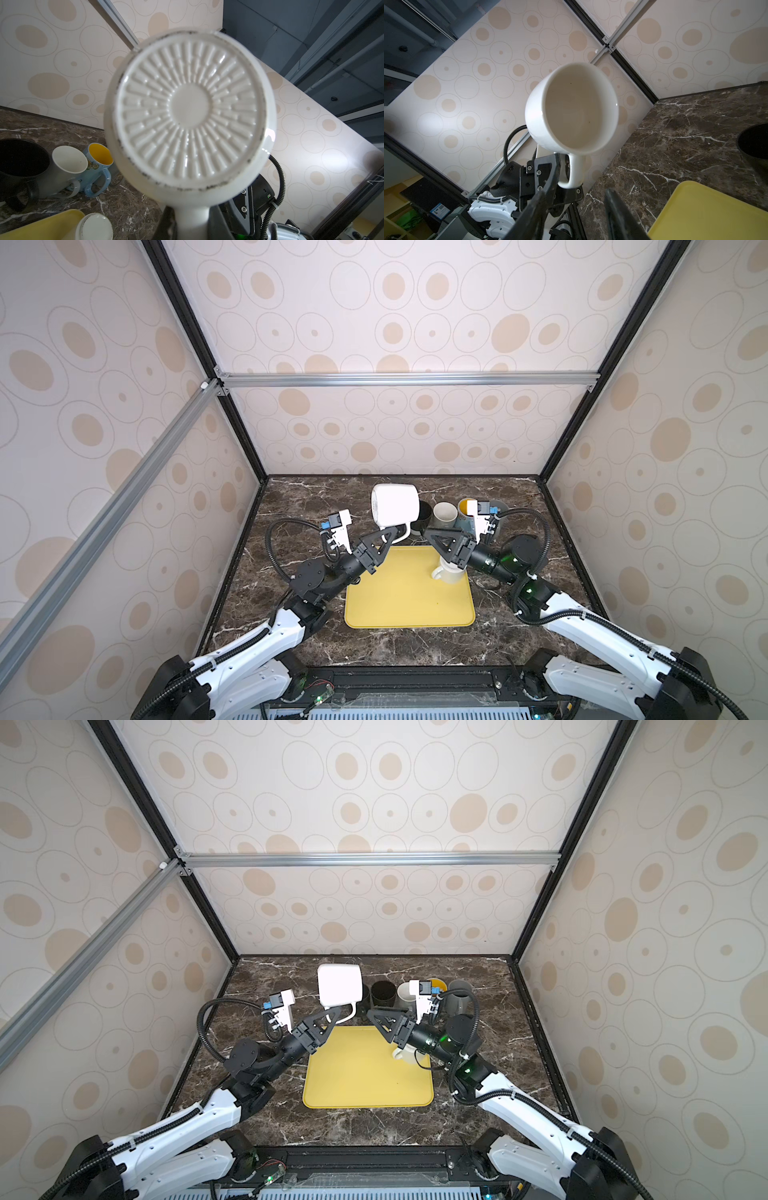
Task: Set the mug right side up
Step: 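Grasp the white mug's handle with the right gripper beside the left gripper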
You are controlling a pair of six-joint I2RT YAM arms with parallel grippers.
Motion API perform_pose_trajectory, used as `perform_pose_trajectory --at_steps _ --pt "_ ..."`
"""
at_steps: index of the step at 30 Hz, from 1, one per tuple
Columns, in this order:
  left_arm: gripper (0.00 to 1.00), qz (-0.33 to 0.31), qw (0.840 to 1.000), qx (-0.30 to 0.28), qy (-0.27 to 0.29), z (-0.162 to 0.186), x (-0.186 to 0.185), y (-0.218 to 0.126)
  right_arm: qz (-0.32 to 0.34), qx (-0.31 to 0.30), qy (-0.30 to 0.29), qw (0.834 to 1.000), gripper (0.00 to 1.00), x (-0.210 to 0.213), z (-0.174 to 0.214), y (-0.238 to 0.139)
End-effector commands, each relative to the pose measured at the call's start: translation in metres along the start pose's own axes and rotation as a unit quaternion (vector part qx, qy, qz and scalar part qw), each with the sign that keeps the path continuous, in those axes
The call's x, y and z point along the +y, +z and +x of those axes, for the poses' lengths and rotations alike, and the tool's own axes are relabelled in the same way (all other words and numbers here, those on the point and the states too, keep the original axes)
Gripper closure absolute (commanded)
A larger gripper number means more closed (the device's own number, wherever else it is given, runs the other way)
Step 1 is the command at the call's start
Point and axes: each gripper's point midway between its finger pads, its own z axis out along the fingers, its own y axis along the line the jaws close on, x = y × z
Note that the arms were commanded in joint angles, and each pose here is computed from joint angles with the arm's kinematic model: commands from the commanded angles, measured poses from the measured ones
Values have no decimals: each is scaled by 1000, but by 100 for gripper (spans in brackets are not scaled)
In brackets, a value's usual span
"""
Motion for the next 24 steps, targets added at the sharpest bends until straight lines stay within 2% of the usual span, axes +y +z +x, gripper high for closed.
perform_pose_trajectory --at_steps 1,16,24 --pt "100 114 991 -69 10 -38 -59 -7 -39 -20 5 999 53 18 -8 4" --pt "100 122 990 -67 7 -35 -56 -4 -75 -14 1 997 54 34 0 34" --pt "100 130 989 -73 7 -37 -60 -6 -90 -24 0 996 59 38 -7 43"
